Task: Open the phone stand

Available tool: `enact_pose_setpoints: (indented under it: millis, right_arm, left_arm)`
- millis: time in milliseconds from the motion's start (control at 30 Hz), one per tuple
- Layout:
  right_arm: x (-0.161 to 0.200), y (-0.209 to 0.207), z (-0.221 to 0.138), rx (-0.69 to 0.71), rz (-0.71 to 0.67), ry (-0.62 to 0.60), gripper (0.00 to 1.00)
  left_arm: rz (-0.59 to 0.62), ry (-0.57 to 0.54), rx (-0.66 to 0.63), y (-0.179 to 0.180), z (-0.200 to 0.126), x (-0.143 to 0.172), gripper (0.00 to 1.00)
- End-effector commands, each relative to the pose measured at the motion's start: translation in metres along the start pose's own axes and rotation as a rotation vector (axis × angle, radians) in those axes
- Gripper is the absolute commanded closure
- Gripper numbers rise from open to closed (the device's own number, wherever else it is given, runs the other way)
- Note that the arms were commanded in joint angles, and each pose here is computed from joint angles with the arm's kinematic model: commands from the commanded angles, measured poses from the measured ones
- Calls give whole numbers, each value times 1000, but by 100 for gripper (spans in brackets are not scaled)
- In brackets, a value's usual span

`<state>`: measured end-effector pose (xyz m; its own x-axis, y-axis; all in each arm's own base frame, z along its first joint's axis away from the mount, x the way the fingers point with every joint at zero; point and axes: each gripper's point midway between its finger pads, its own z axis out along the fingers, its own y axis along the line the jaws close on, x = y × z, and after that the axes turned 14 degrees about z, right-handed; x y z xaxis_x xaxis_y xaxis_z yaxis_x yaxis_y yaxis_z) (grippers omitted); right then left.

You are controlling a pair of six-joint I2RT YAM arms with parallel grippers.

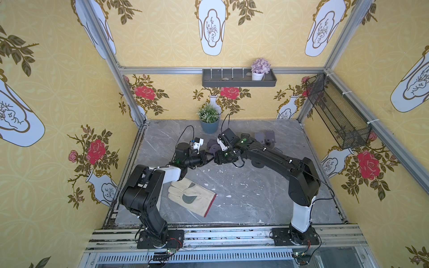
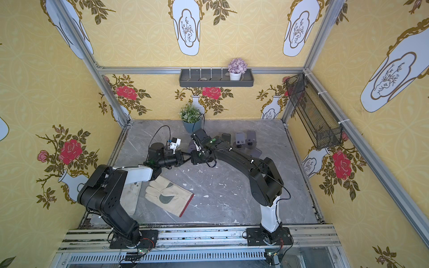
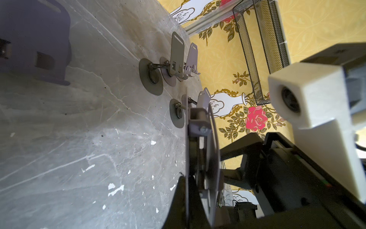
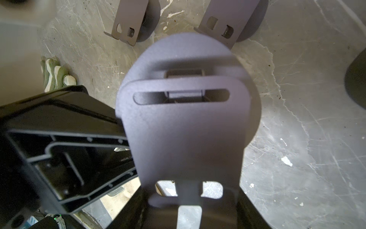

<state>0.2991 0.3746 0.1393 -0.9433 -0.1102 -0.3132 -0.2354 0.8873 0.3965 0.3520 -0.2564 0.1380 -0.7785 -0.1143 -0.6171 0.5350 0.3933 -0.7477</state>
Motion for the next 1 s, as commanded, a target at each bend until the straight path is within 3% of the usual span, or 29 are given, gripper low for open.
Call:
enact_pose_setpoints:
  millis: [0,567,967]
  right_arm:
    - [-5,18,0,-75,-26,-16,47]
    - [-4,11,-28,-27,-63,-21,47]
    - [-9,14,-63,-22,-118,-46,46]
  left_arm:
    - [46,69,-67,11,0,12,100]
    - [260,185,-452,57,-32,17,100]
    - [266,177,-487,63,-36,18,100]
